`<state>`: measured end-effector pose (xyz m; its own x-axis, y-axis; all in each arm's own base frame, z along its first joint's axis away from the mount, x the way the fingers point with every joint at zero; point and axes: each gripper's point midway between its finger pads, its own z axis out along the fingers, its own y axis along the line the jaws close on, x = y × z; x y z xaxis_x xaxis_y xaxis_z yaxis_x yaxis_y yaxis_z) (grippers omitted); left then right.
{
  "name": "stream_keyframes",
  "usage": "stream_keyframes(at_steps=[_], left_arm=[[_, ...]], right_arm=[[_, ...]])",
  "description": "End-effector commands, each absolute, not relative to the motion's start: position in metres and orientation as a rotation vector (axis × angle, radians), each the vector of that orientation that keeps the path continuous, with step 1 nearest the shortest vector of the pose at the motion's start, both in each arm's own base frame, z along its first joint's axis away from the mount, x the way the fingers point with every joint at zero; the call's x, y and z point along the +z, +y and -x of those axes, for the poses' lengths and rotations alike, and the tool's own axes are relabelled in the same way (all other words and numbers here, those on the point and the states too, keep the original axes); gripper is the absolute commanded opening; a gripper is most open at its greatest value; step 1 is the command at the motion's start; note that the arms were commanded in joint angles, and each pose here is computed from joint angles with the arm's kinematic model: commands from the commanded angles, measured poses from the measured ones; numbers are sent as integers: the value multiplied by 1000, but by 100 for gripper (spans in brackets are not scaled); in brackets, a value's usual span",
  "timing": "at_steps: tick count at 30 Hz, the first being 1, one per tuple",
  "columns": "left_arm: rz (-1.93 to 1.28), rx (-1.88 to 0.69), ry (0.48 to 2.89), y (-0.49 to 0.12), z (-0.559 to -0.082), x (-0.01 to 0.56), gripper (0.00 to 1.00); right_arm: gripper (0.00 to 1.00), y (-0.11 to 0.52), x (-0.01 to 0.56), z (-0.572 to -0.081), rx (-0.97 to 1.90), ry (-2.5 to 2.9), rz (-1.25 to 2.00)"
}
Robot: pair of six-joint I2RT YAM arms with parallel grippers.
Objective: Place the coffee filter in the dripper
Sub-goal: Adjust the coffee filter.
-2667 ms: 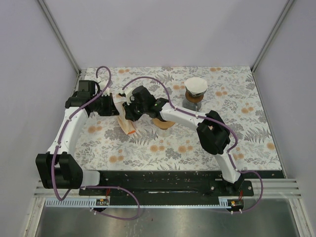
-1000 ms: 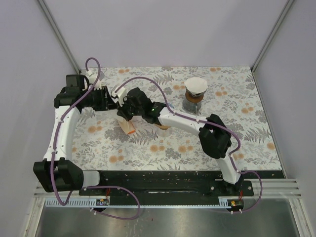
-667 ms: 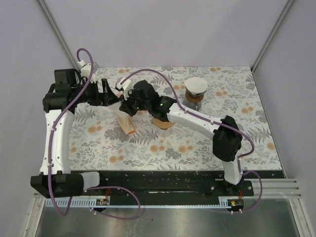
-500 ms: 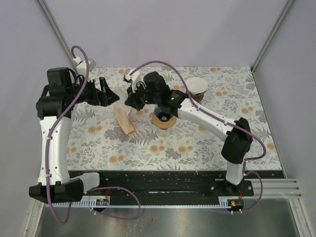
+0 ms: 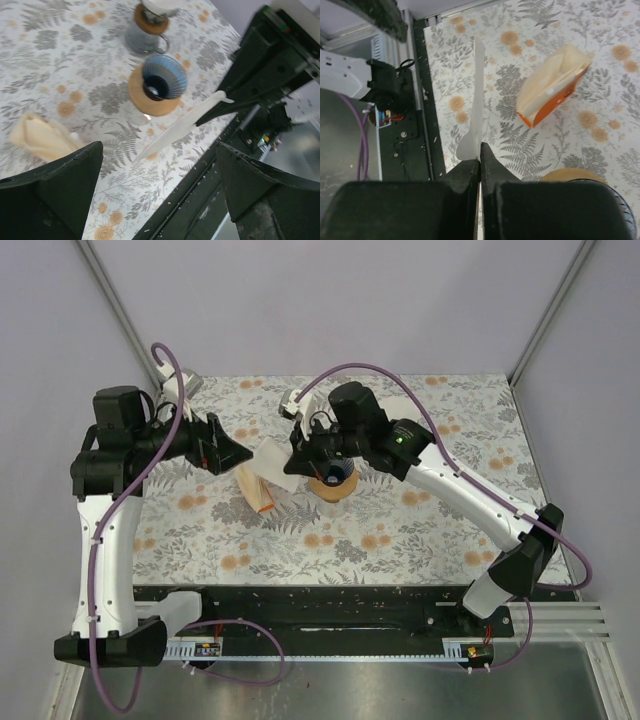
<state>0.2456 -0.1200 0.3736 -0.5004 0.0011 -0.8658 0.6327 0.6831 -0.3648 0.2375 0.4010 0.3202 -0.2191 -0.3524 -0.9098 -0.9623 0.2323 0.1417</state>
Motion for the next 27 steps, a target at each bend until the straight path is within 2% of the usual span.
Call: stream_keyframes(at_steps=[1,6,9,12,16,18,19,20,23,27], left_arm=[[-754,-1001,1834,-156,-211,376,99],[-883,-1059,1803,-167,-191,366,95],[-889,-1073,1836,-171,-194,351,84],[-911,-1098,1842,-175,-192,344,62],[-950,-1166,1831,-183,-184,338,42],[-958,-1180,1832,-185,-182,336,22],[-963,-1184,1826,-185,-182,337,9],[-970,-1191,1816,-185,-180,338,0],[-979,-1194,1804,-185,-179,341,0],[-981,-1184,1808,-184,-179,338,0]], right_arm=[[0,390,328,-206,1084,1670,1340],[0,387,334,-196,1126,1627,1386],[0,387,341,-180,1216,1560,1445],[0,388,346,-175,1247,1524,1468],[0,388,345,-175,1251,1534,1473],[2,389,345,-174,1258,1533,1475],[6,388,345,-174,1255,1533,1473],[9,388,345,-176,1242,1540,1465],[20,380,343,-180,1194,1552,1446],[31,362,348,-192,1129,1561,1381]])
